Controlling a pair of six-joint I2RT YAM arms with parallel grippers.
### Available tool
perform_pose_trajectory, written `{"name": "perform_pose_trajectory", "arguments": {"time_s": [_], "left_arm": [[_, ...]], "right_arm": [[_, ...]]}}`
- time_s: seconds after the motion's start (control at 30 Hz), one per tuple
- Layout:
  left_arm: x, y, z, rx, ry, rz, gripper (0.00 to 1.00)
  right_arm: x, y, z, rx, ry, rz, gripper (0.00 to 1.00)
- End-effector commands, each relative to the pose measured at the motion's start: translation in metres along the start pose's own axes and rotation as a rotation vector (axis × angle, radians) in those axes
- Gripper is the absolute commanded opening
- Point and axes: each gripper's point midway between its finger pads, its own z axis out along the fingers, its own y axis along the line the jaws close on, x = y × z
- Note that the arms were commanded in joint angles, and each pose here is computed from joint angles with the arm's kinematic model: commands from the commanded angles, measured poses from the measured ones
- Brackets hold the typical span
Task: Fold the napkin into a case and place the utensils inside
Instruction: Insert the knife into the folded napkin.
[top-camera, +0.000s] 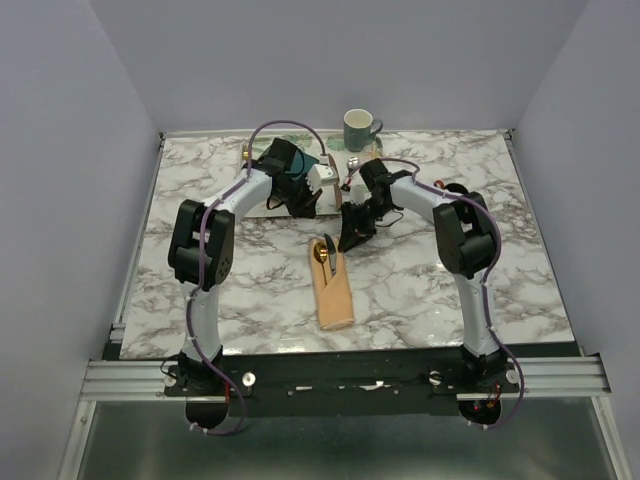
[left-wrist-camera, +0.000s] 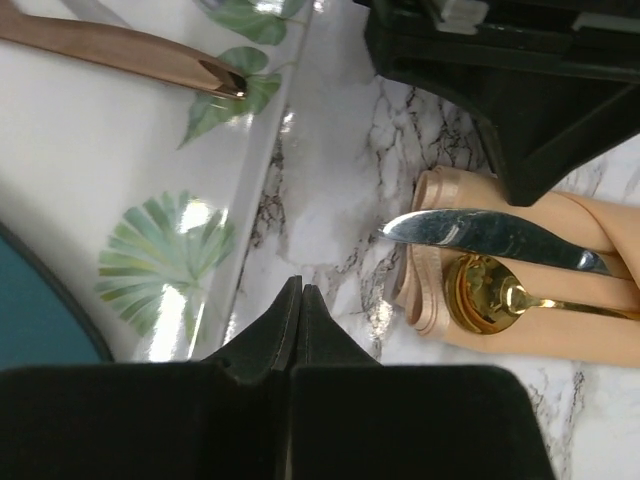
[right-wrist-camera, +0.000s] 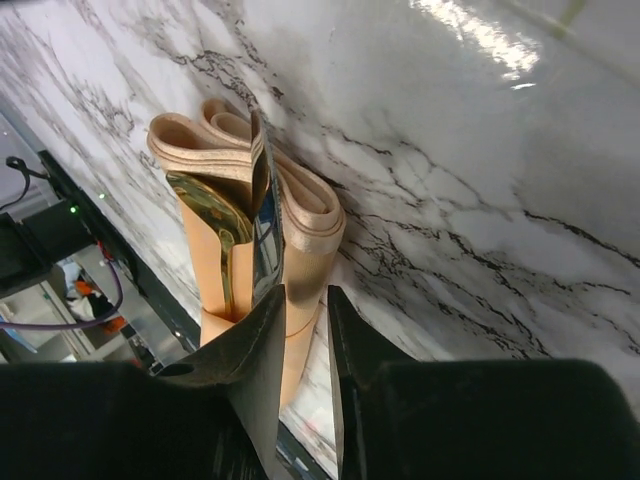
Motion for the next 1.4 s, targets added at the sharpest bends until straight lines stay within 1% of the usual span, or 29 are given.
{"name": "perform_pose_trajectory", "arguments": {"time_s": [0.0,0.23,0.47,0.83,1.1,1.37], "left_arm": [[0.006,-0.015,0.014,0.072,0.044,0.024,0.01],[0.008,-0.017,0.025,0.078,0.093,0.028,0.03],[0.014,-0.023,0.037,0.078,0.17,0.079,0.05],[0.018,-0.023,0.049,0.076,0.234,0.118,0.06],[0.014,-0.032,0.051,0.118,0.229,0.165,0.06],[0.01,-0.039,0.056,0.133,0.231,0.18,0.06]], "right_arm": [[0.002,-0.018,0.012,0.019,0.012,0.084,0.29],[0.001,-0.027,0.014,0.06,0.008,0.108,0.2],[-0.002,-0.03,0.017,0.058,0.008,0.116,0.15],[0.0,-0.033,0.02,0.062,0.017,0.127,0.14],[-0.002,-0.035,0.022,0.064,0.017,0.133,0.14],[-0.001,-0.034,0.023,0.06,0.02,0.136,0.14]]}}
